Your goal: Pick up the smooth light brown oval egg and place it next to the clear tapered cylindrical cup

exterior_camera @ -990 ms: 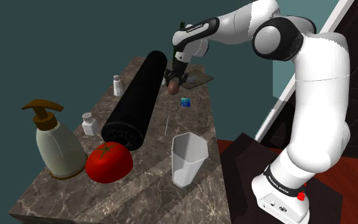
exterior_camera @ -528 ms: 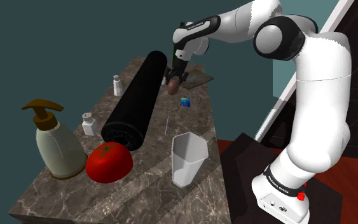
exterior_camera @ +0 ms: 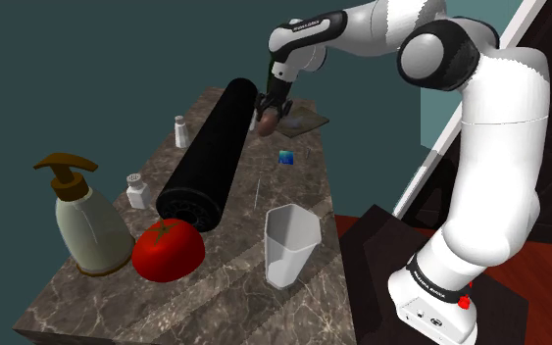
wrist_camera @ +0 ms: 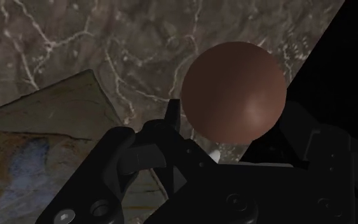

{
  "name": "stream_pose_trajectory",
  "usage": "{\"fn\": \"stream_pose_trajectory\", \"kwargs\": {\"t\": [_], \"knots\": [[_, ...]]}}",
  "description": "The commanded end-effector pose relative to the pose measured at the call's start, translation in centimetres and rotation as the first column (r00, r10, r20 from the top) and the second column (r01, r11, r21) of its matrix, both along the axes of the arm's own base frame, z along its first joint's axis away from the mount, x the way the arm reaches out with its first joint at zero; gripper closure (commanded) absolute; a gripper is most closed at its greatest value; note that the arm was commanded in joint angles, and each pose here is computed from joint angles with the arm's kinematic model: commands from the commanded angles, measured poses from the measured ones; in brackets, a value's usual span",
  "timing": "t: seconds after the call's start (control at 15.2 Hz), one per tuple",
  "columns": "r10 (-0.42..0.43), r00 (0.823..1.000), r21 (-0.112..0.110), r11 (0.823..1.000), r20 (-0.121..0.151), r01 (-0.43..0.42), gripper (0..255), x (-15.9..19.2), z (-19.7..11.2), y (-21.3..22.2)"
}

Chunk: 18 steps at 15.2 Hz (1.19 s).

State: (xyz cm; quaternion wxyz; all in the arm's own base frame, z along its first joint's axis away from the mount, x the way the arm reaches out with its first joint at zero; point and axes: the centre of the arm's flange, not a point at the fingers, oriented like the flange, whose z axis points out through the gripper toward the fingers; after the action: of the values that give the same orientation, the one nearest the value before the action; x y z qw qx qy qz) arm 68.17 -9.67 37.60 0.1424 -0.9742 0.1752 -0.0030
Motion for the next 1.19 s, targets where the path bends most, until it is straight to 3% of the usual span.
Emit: {"fn": "stream_pose_trajectory", "kwargs": {"t": [0.0, 1.12], "knots": [[0.0, 1.0, 0.0, 1.0, 0.0, 0.0, 255, 0.0, 1.1, 0.1], [0.0, 1.0, 0.0, 1.0, 0.0, 0.0, 255, 0.0, 10.1, 0.1]]}}
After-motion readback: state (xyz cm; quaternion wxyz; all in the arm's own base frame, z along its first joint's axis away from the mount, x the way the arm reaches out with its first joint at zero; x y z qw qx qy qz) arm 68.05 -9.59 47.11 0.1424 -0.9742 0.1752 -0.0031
